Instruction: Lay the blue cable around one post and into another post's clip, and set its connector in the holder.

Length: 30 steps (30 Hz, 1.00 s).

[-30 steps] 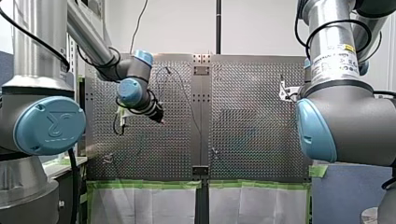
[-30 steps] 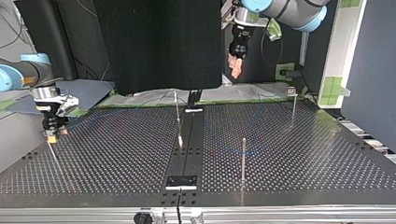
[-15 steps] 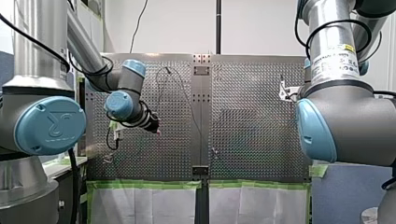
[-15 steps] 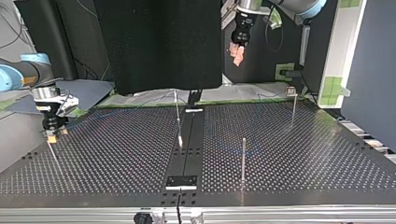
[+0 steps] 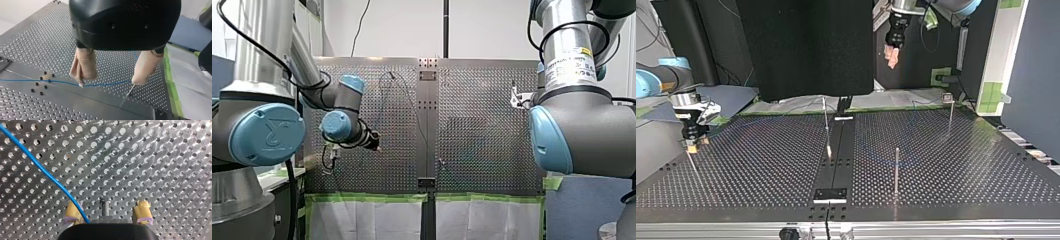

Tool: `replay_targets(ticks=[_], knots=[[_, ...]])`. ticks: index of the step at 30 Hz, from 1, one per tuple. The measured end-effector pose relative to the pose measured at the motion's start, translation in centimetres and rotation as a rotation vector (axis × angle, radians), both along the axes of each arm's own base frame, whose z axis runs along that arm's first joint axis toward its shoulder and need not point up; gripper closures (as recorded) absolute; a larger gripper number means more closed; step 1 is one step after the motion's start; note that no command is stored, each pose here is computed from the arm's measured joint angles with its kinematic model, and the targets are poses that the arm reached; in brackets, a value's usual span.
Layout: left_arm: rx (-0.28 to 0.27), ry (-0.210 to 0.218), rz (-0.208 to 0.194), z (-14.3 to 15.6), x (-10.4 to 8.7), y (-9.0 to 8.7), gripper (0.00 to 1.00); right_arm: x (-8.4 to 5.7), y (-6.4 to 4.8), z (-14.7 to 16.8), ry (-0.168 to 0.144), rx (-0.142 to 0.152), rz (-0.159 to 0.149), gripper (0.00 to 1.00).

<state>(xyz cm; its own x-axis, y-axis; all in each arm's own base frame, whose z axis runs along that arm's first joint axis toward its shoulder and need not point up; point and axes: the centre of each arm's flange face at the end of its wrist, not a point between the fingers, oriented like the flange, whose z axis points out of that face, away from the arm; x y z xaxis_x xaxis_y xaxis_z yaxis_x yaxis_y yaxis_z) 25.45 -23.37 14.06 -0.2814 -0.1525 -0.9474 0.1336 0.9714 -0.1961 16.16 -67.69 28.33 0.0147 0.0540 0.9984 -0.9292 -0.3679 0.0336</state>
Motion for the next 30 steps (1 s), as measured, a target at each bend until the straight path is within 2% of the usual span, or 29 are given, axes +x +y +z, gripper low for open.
replay_targets(ticks=[9, 30], knots=[[-0.036, -0.082, 0.013, 0.7, 1.6, -0.4, 0.00, 0.0, 0.0, 0.0, 0.000, -0.001, 0.000, 0.01], [-0.136, -0.282, 0.014, 2.7, 3.8, -1.4, 0.00, 0.3, 0.1, 0.0, 0.000, -0.001, 0.004, 0.01]])
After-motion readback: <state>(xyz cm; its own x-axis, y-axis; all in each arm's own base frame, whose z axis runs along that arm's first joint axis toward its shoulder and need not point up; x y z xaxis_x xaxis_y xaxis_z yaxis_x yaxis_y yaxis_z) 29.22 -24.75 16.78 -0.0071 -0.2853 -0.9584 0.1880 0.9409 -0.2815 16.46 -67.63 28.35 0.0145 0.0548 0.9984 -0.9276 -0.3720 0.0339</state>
